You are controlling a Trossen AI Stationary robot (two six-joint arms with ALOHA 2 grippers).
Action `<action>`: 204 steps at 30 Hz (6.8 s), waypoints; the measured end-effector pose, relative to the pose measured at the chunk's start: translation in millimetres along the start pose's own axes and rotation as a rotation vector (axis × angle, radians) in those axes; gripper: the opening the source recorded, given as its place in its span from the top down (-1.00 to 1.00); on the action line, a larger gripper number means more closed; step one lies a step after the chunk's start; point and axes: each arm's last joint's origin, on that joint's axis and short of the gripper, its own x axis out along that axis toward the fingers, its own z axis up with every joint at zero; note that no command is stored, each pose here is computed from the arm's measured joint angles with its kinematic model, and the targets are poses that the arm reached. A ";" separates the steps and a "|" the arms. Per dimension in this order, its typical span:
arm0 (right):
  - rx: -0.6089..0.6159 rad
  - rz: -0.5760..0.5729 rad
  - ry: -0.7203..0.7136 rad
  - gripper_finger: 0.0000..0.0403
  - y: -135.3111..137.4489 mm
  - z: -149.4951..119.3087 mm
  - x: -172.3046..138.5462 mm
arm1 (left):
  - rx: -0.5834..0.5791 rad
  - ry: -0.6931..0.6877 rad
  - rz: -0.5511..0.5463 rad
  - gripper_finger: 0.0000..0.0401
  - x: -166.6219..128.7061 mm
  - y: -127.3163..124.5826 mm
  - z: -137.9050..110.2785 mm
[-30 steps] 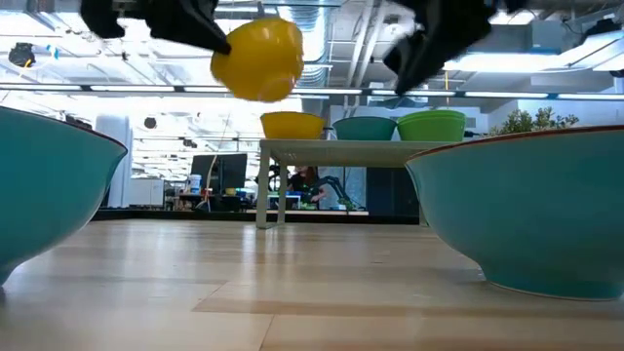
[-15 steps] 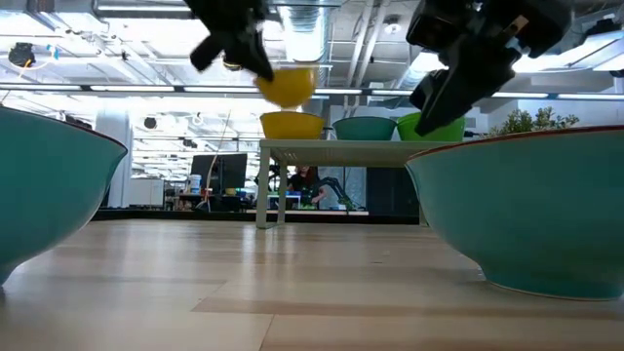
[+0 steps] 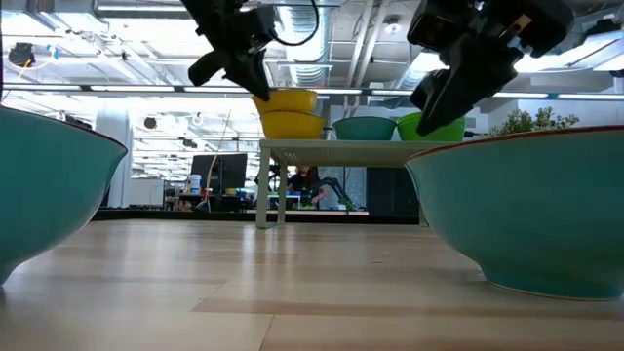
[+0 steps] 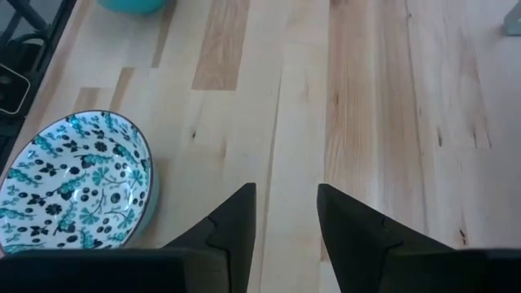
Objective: Pick & Place Mini bowls
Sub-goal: Stack the top yellow patterned bowl on top of the other yellow patterned bowl on the shelf, then stack the green patterned bowl on top of the other green patterned bowl on the shelf
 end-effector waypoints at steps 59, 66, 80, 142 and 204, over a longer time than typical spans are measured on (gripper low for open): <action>-0.055 -0.047 -0.086 0.36 -19.9 9.4 -2.2 | -0.319 -0.049 0.306 -0.09 -52.5 -12.9 45.1; -0.026 -0.023 -0.105 0.38 -12.2 10.9 -1.4 | -0.552 -0.367 -0.002 0.02 -77.2 -48.6 36.1; 0.170 0.117 0.028 0.38 44.5 -7.3 37.6 | -0.658 -0.532 -0.263 0.10 -46.8 -147.8 9.3; 0.144 -0.524 0.011 0.96 -82.3 155.0 -102.1 | -0.708 -0.528 -0.130 0.10 -42.2 -146.7 8.4; 0.459 -0.419 0.132 0.78 -242.4 97.6 -124.5 | -0.787 -0.524 -0.153 0.10 -42.1 -146.8 8.4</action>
